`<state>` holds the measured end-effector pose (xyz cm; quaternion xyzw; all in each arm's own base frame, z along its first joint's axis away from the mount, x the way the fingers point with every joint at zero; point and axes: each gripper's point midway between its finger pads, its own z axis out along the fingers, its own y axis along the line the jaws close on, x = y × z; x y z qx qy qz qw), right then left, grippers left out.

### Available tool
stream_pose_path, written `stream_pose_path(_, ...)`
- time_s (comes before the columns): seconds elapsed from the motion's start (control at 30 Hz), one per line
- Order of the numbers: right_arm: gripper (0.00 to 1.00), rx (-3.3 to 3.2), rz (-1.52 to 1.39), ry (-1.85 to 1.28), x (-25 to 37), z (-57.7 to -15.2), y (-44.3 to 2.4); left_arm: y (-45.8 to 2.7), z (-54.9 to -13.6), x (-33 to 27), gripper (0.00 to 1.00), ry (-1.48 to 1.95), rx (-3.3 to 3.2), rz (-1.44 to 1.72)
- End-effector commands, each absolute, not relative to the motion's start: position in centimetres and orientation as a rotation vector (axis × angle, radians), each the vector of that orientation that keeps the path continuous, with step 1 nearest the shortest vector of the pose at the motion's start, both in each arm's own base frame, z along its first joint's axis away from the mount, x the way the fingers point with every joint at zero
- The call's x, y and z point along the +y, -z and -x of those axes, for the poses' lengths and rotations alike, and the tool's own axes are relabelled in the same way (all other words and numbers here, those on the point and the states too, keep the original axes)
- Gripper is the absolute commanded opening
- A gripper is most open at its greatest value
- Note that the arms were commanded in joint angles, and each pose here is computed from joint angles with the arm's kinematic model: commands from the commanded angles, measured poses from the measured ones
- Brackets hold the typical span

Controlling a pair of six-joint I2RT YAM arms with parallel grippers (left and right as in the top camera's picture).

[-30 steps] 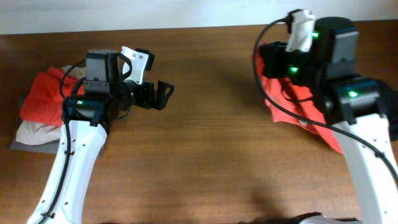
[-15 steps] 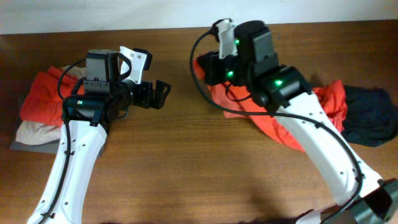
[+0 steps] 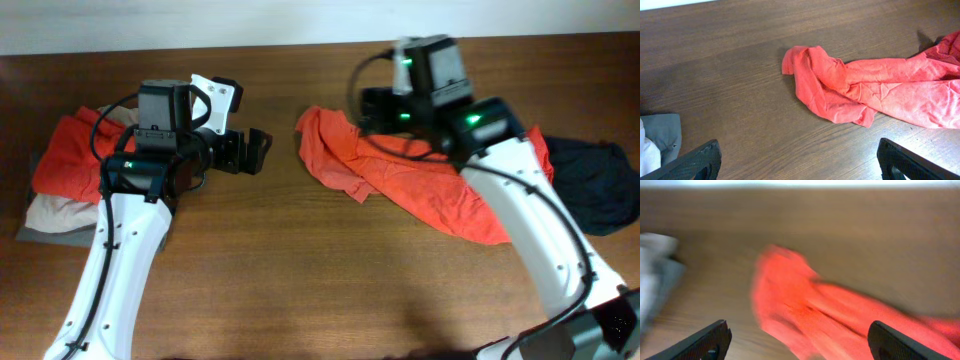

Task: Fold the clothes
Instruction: 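Drag the orange t-shirt with the right gripper toward the table center, then grasp the t-shirt's left end with the left gripper and lift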

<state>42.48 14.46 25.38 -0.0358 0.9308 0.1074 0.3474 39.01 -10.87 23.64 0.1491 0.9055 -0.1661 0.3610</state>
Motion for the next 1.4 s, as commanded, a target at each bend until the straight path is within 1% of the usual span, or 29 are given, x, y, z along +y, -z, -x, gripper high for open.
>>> stream_pose_path(0.0, 0.92, 2.545, -0.19, -0.128, 6.6, -41.2, -23.3, -24.2, -39.2, -10.9, 0.99, 0.421, 2.32, -0.381)
stream_pose_path(0.17, 0.92, 2.736, -0.606, -0.005, -1.5, -36.3, -19.6, -24.3, -39.3, -10.9, 0.99, 0.421, 2.317, -0.381)
stream_pose_path(0.23, 0.92, 2.763, -0.735, 0.022, -3.9, -35.0, -18.1, -24.3, -39.3, -10.9, 0.99, 0.421, 2.317, -0.381)
stream_pose_path(0.37, 0.92, 2.794, -1.042, 0.06, -9.4, -31.6, -12.7, -24.3, -39.3, -10.9, 0.99, 0.421, 2.317, -0.381)
stream_pose_path(0.47, 0.92, 2.817, -1.091, 0.03, -11.2, -29.8, -9.6, -24.3, -39.3, -10.9, 0.99, 0.42, 2.314, -0.381)
stream_pose_path(0.57, 0.92, 2.816, -1.163, 0.062, -12.9, -28.0, -7.5, -24.3, -39.3, -10.9, 0.99, 0.42, 2.314, -0.382)
stream_pose_path(0.63, 0.92, 2.791, -1.184, 0.025, -13.5, -27.9, -6.7, -24.3, -39.3, -10.9, 0.99, 0.42, 2.314, -0.382)
stream_pose_path(0.67, 0.91, 2.791, -1.133, -0.04, -13.2, -28.4, -6.4, -24.3, -39.3, -10.9, 0.99, 0.42, 2.313, -0.382)
stream_pose_path(0.77, 0.8, 2.764, -0.958, -0.315, -10.6, -30.7, -6.2, -24.4, -39.4, -10.9, 0.99, 0.42, 2.309, -0.382)
stream_pose_path(0.83, 0.56, 2.75, -0.894, -0.415, -9.2, -31.5, -6.5, -24.5, -39.5, -10.9, 0.99, 0.419, 2.306, -0.382)
stream_pose_path(0.87, 0.45, 2.743, -0.876, -0.439, -8.8, -31.8, -6.7, -24.5, -39.5, -10.9, 0.99, 0.419, 2.306, -0.382)
stream_pose_path(0.9, 0.39, 2.73, -0.857, -0.457, -8.5, -32.2, -6.9, -24.4, -39.5, -10.9, 0.99, 0.419, 2.307, -0.382)
stream_pose_path(0.93, 0.31, 2.719, -0.834, -0.481, -8.2, -32.6, -7.2, -24.4, -39.5, -10.9, 0.99, 0.419, 2.307, -0.382)
stream_pose_path(0.97, 0.25, 2.699, -0.769, -0.544, -7.4, -33.1, -7.8, -24.4, -39.5, -10.9, 0.99, 0.419, 2.307, -0.382)
stream_pose_path(1.03, 0.16, 2.65, -0.658, -0.667, -6.0, -33.9, -9.5, -24.4, -39.5, -10.9, 0.99, 0.419, 2.307, -0.382)
stream_pose_path(1.07, 0.11, 2.601, -0.615, -0.73, -5.2, -34.5, -11.2, -24.4, -39.5, -10.9, 0.99, 0.419, 2.307, -0.382)
stream_pose_path(1.13, 0.04, 2.532, -0.558, -0.773, -4.6, -35.1, -13.9, -24.4, -39.5, -10.9, 0.99, 0.419, 2.307, -0.382)
stream_pose_path(1.23, 0.04, 2.419, -0.458, -0.793, -3.9, -35.4, -18.8, -24.4, -39.5, -10.9, 0.99, 0.419, 2.307, -0.382)
stream_pose_path(1.37, 0.04, 2.285, -0.357, -0.772, -2.7, -34.2, -25.4, -24.4, -39.5, -10.9, 0.99, 0.419, 2.307, -0.382)
